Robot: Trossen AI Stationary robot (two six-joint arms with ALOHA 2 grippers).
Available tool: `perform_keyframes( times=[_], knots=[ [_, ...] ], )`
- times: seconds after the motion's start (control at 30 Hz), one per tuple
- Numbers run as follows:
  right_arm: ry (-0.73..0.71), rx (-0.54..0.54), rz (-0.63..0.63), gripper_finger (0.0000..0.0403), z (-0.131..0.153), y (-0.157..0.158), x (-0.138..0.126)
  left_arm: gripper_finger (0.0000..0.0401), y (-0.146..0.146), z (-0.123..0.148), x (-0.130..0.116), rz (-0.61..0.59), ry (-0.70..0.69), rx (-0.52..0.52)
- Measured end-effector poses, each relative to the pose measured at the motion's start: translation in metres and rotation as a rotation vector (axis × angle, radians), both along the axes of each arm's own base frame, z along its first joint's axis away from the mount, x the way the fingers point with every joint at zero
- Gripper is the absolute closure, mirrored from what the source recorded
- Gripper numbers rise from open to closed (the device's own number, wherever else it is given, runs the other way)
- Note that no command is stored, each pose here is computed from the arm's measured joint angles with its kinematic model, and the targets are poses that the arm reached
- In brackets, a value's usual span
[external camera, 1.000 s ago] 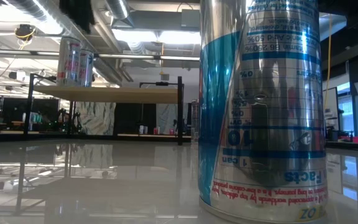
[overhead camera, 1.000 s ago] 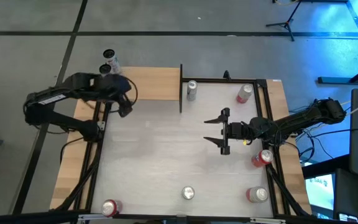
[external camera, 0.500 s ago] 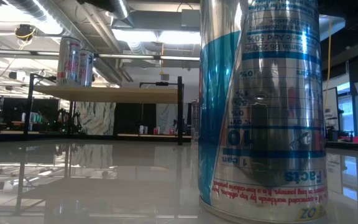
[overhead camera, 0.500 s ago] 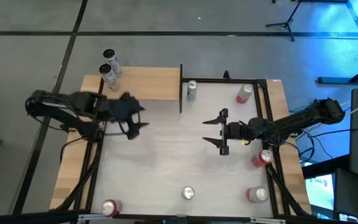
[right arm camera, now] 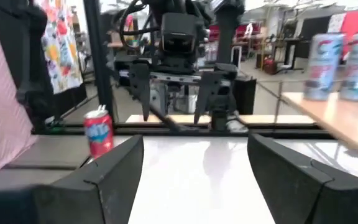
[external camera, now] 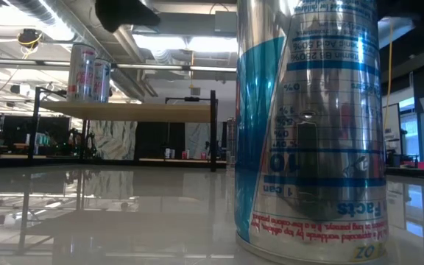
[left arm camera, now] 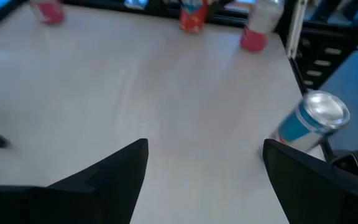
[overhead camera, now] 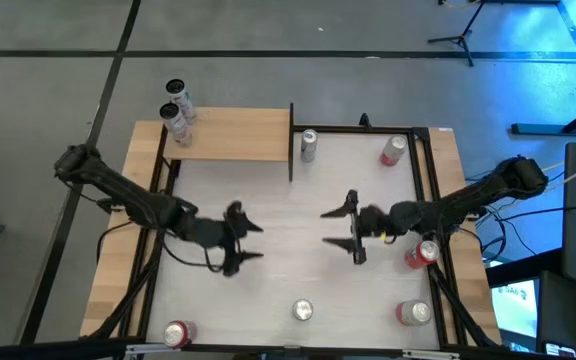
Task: Place canned beverage on shelf
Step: Put the bottom blue soda can on the shelf
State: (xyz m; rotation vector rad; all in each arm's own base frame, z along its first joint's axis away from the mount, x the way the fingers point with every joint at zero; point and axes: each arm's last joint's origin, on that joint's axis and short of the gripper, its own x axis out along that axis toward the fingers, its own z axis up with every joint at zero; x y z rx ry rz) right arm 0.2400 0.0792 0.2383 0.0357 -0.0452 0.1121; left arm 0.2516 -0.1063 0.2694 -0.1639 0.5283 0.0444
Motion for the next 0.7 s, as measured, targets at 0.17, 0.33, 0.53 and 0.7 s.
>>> perform_keyframes(
  times=[0.17, 0.33, 0.53, 0.7],
  knots=[
    [0.08, -0.034, 0.056, 0.0116, 0.0, 0.038, 0.015, 0.0093, -0.029, -0.028, 0.016, -0.051, 0.007, -0.008],
    [0.225, -0.094, 0.081, 0.0116, -0.002, 0.075, 0.024, 0.0093, -0.056, -0.053, 0.023, -0.094, 0.028, -0.033],
    [0.357, -0.046, 0.113, 0.0116, -0.021, 0.108, 0.022, 0.0093, -0.077, -0.079, 0.033, -0.104, 0.005, -0.073],
    [0.428, -0.028, 0.147, 0.0116, -0.044, 0.13, 0.015, 0.0093, -0.088, -0.097, 0.042, -0.117, -0.028, -0.097]
  ],
)
